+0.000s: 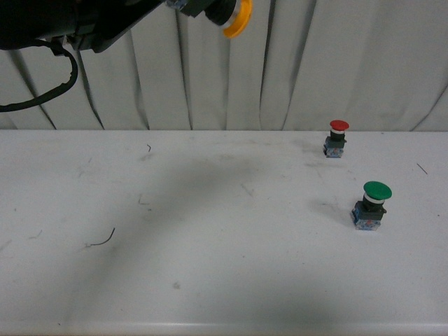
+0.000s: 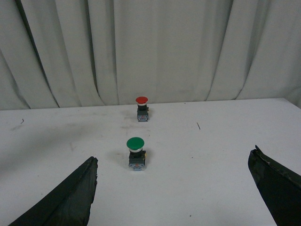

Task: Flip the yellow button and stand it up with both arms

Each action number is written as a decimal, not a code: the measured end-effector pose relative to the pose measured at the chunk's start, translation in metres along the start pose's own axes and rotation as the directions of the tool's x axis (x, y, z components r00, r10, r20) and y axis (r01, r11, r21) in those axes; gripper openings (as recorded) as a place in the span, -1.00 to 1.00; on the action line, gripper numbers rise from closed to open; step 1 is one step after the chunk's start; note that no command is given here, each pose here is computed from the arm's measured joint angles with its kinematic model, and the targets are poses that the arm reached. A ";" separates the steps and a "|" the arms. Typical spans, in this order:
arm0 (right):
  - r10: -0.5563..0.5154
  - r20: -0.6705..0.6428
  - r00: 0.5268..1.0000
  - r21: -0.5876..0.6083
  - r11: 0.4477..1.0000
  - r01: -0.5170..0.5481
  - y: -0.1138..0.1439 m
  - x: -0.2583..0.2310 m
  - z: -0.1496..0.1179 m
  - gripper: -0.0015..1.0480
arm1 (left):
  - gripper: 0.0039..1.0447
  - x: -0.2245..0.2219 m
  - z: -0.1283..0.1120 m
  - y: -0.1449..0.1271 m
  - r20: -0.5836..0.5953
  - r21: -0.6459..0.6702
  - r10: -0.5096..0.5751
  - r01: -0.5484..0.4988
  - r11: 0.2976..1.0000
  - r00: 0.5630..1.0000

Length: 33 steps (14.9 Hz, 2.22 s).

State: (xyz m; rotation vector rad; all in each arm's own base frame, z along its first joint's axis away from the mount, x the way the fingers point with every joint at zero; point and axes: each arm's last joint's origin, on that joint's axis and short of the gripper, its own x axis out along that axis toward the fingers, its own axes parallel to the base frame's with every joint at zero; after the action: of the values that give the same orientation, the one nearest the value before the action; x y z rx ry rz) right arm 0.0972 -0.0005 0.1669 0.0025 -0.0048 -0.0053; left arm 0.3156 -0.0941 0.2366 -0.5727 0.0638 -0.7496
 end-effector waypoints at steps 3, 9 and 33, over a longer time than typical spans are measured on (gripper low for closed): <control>0.000 0.000 1.000 0.000 1.000 0.000 0.000 0.000 0.000 0.87 | -0.40 0.008 -0.034 -0.001 0.023 -0.306 -0.128 0.129 0.943 0.992; 0.000 0.000 1.000 0.000 1.000 0.000 0.000 0.000 0.000 0.87 | -0.40 0.019 -0.079 0.021 -0.094 -0.581 -0.065 -0.001 0.814 0.993; 0.649 0.209 0.732 0.766 0.356 -0.534 0.107 0.246 0.030 0.87 | -0.40 0.026 -0.045 0.019 0.025 -0.597 -0.062 0.065 0.800 0.998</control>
State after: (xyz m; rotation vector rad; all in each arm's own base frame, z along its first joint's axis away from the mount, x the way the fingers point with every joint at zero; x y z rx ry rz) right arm 0.3435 0.1049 0.1987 0.9331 0.1311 0.7645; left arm 0.3359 -0.1211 0.1925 -1.1897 0.2882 -0.7922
